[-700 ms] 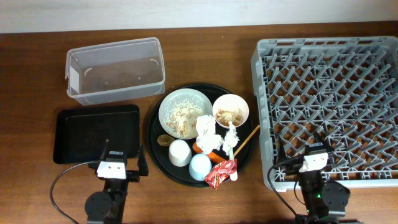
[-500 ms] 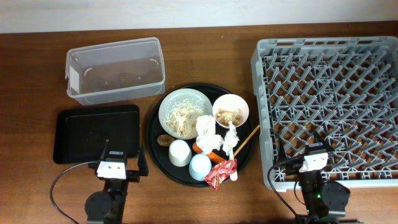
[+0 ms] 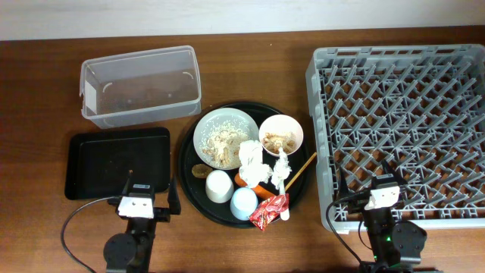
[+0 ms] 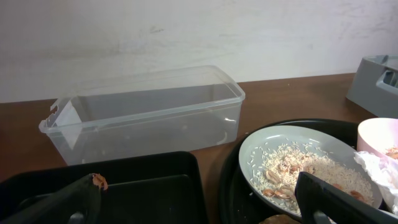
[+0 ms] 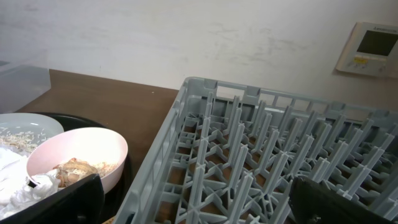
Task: Sort waste into correct bins and load items into the dishwasher rack
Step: 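Move the left gripper toward the white tissues on the platter, then grasp the white tissues with the left gripper and lift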
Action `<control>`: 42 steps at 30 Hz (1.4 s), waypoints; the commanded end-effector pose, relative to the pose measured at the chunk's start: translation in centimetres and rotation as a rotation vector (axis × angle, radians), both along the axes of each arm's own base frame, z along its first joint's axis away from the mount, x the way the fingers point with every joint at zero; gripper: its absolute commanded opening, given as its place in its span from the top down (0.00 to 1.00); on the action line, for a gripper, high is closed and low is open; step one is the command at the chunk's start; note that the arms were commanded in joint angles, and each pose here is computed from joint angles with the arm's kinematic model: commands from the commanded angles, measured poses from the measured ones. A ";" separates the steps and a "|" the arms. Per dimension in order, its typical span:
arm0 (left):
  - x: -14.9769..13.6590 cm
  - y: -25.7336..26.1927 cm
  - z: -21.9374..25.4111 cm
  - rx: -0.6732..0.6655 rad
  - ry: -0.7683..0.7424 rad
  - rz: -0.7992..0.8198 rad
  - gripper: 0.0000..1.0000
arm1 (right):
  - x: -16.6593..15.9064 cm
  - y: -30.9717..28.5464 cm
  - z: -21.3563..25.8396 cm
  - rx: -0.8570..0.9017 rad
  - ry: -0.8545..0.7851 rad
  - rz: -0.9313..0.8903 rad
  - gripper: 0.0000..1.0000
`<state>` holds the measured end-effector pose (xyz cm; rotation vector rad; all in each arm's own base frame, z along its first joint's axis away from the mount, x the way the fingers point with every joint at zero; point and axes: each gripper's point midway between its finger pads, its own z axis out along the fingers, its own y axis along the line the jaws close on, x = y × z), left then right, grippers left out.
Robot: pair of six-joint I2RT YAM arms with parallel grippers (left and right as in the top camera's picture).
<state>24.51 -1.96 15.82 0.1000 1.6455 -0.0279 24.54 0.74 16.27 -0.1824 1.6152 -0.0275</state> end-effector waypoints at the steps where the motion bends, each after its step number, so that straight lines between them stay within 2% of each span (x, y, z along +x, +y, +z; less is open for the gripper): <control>1: 0.0 -0.2 -0.2 0.015 0.000 -0.013 0.01 | 0.0 0.3 -0.2 -0.002 0.004 0.016 0.02; 22: 0.0 -0.2 -0.2 0.015 0.000 -0.013 0.01 | 0.0 0.4 -0.2 -0.002 0.002 0.020 0.02; 24: 0.0 -0.2 0.0 0.006 -0.004 -0.015 0.01 | -0.1 0.4 -0.1 0.153 0.017 0.015 0.02; 27: -0.4 -0.2 0.9 0.003 0.015 -0.014 0.01 | -0.7 0.6 1.3 0.206 0.044 0.014 0.02; 31: -1.0 -0.1 3.0 0.006 0.149 -0.012 0.01 | -2.6 0.8 4.4 0.220 0.163 0.002 0.02; 35: 0.1 -0.3 5.3 0.016 0.302 -0.017 0.01 | -3.2 0.9 5.5 0.240 0.345 -0.017 0.02; 38: 1.5 -1.7 5.4 0.006 0.503 -0.090 0.01 | -3.2 0.9 4.6 0.264 0.578 -0.041 0.02; 40: 1.1 -2.5 4.6 -0.008 0.673 -0.132 0.01 | -3.5 0.9 3.4 0.281 0.743 -0.057 0.02; 42: 1.0 -3.6 4.7 -0.034 0.731 -0.188 0.01 | -3.4 0.9 2.1 0.290 0.844 -0.068 0.02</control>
